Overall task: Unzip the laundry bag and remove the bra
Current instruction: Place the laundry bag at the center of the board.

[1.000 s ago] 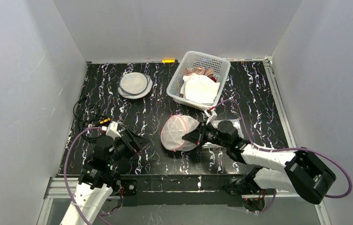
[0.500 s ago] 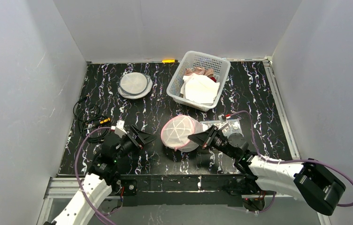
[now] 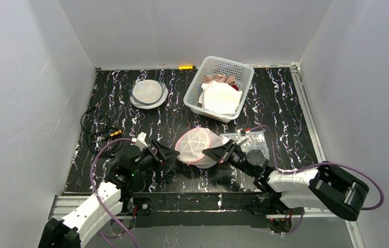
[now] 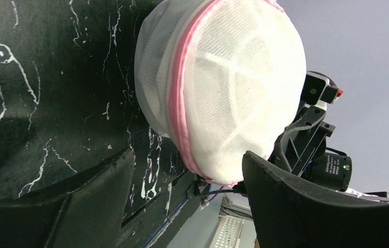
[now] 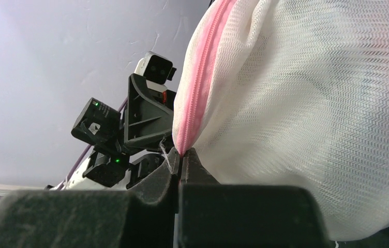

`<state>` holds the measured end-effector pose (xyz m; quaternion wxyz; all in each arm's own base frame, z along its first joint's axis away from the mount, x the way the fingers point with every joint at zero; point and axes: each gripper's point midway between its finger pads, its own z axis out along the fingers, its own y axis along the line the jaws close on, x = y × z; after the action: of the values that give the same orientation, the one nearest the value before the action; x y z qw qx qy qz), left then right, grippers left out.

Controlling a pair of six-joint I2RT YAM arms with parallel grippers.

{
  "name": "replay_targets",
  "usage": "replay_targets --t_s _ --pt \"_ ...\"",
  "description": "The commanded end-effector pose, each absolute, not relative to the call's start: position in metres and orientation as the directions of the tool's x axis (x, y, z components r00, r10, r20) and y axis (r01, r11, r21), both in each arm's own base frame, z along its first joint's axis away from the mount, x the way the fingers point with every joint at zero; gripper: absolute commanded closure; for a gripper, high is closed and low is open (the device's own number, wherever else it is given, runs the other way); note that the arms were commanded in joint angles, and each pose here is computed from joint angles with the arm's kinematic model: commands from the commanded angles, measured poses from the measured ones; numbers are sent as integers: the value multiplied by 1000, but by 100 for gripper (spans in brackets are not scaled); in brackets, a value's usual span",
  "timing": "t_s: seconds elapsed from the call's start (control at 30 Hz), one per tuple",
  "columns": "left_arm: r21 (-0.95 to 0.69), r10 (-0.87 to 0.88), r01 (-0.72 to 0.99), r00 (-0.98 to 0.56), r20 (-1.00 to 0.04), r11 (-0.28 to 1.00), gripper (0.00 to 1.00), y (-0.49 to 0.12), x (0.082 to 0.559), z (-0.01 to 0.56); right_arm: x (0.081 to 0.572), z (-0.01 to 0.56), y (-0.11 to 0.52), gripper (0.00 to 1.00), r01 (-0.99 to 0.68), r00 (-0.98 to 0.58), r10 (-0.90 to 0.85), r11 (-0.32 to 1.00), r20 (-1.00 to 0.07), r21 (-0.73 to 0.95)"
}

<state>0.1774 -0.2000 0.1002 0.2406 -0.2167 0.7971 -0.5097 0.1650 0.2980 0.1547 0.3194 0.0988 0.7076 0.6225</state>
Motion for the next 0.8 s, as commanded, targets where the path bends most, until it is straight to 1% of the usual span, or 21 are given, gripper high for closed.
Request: replay_targets --t_s 0.0,0.07,0.17,0.3,0.4,0.47,0.5,0.53,0.6,0.63,0.7,0.77 --pt "-925 -566 -46 -802 -191 377 26 -207 180 109 168 186 302 99 -305 -749 587 109 -309 946" --pt "-923 -564 -56 -805 -184 382 26 -208 180 105 167 187 304 99 -306 -752 584 105 -307 946" --pt "-921 -564 -67 -807 -177 384 31 -210 183 99 164 188 306 99 -303 -756 582 95 -300 948" --pt "-919 -563 -69 -807 -177 388 41 -214 189 96 162 189 307 99 -302 -761 578 85 -294 949" --pt "-924 -567 -54 -803 -186 380 51 -216 193 100 161 187 306 99 -296 -764 576 90 -292 951" --pt "-924 -569 -44 -799 -196 380 54 -217 195 102 160 186 306 99 -294 -764 575 91 -291 951" --pt "-923 -567 -42 -799 -199 383 53 -217 196 102 160 186 307 99 -294 -765 574 91 -291 952" --pt "-921 -563 -42 -802 -200 387 49 -218 196 102 160 186 307 99 -295 -765 574 90 -291 951" --pt "-916 -554 -52 -809 -196 399 37 -219 195 97 159 185 307 99 -294 -766 573 91 -291 951" --pt "-912 -553 -60 -811 -192 405 33 -219 195 94 159 185 306 99 -294 -766 573 91 -291 951" --pt "-905 -557 -80 -810 -185 417 29 -217 195 86 158 183 305 99 -294 -765 572 97 -295 951" --pt "-904 -560 -81 -807 -187 419 29 -217 196 84 158 177 302 99 -289 -764 568 120 -304 950"
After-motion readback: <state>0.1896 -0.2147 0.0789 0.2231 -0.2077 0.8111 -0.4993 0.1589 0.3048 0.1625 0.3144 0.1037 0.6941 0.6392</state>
